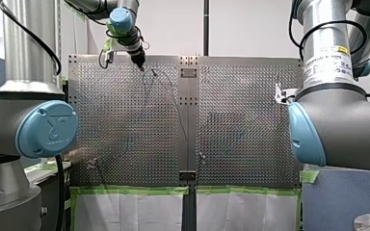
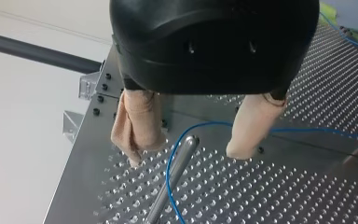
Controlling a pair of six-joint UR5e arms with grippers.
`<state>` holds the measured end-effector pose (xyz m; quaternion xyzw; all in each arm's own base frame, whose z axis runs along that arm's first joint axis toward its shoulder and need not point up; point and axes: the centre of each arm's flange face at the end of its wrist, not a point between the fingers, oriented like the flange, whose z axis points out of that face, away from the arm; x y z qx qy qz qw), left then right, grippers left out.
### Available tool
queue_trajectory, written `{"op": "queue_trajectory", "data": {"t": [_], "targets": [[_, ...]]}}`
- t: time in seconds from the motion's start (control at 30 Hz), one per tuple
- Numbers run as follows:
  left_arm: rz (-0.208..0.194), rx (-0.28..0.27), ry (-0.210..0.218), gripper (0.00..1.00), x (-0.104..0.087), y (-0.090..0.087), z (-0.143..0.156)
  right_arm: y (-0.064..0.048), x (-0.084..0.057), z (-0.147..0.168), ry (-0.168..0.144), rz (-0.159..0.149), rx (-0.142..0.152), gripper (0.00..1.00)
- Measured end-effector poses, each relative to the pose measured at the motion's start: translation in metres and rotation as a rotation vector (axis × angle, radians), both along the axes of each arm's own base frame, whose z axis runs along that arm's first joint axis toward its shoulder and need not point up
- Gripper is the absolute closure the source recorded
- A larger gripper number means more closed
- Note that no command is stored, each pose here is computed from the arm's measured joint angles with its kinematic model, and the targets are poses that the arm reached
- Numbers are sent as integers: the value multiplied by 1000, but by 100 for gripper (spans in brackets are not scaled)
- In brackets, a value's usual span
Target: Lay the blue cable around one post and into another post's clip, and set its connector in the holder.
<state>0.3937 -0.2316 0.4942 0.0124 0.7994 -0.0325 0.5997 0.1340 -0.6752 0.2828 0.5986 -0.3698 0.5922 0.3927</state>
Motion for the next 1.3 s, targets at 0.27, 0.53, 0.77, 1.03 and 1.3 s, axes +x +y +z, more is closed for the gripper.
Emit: {"op": "queue_trajectory", "data": {"t": [0.27,0.53,0.77,1.03,1.3], "targets": [[29,-10,-1,0,0,3,0,0,0,0,0,0,0,1],[34,-11,-2,0,0,3,0,0,0,0,0,0,0,1],[34,-11,-2,0,1,4,0,0,0,0,0,0,0,1],[32,-12,-3,0,1,3,1,0,0,0,0,0,0,1],[33,-12,-3,0,1,3,1,0,0,0,0,0,0,1]]}}
